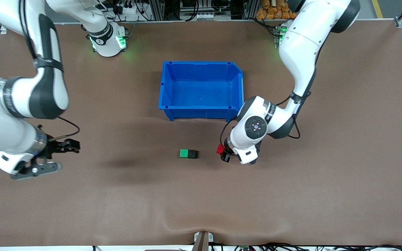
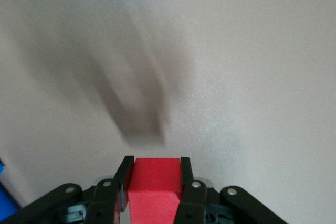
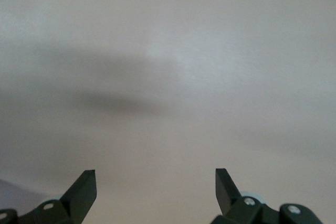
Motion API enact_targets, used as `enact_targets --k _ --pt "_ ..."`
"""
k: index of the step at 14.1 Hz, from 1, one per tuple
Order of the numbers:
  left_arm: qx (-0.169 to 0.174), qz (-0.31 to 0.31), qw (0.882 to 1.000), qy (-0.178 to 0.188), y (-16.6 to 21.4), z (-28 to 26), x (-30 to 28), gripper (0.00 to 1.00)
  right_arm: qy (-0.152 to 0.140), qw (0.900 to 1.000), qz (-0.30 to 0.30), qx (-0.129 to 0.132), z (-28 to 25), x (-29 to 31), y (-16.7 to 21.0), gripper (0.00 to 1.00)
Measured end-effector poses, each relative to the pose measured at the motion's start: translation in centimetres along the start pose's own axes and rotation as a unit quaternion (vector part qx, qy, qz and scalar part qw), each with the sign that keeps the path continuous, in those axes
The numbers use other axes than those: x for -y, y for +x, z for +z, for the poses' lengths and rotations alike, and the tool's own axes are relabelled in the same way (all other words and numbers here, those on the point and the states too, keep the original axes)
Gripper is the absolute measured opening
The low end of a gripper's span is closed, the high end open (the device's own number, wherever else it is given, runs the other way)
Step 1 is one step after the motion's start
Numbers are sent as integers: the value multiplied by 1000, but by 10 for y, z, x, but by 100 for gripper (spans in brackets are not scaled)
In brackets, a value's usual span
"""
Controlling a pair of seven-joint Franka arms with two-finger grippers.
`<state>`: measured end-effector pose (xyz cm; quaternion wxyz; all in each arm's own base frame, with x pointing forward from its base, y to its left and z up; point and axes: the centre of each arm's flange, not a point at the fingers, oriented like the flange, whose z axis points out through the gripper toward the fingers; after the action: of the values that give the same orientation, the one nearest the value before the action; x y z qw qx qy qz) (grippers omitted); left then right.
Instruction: Attach green and red cubes to black cube
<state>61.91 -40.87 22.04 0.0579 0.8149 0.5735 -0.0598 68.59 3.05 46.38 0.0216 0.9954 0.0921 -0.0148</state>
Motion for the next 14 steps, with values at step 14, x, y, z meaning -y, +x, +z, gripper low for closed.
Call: enact_targets --k 14 --pt "17 -72 996 -58 -50 47 -16 40 51 995 77 39 -148 -22 -156 100"
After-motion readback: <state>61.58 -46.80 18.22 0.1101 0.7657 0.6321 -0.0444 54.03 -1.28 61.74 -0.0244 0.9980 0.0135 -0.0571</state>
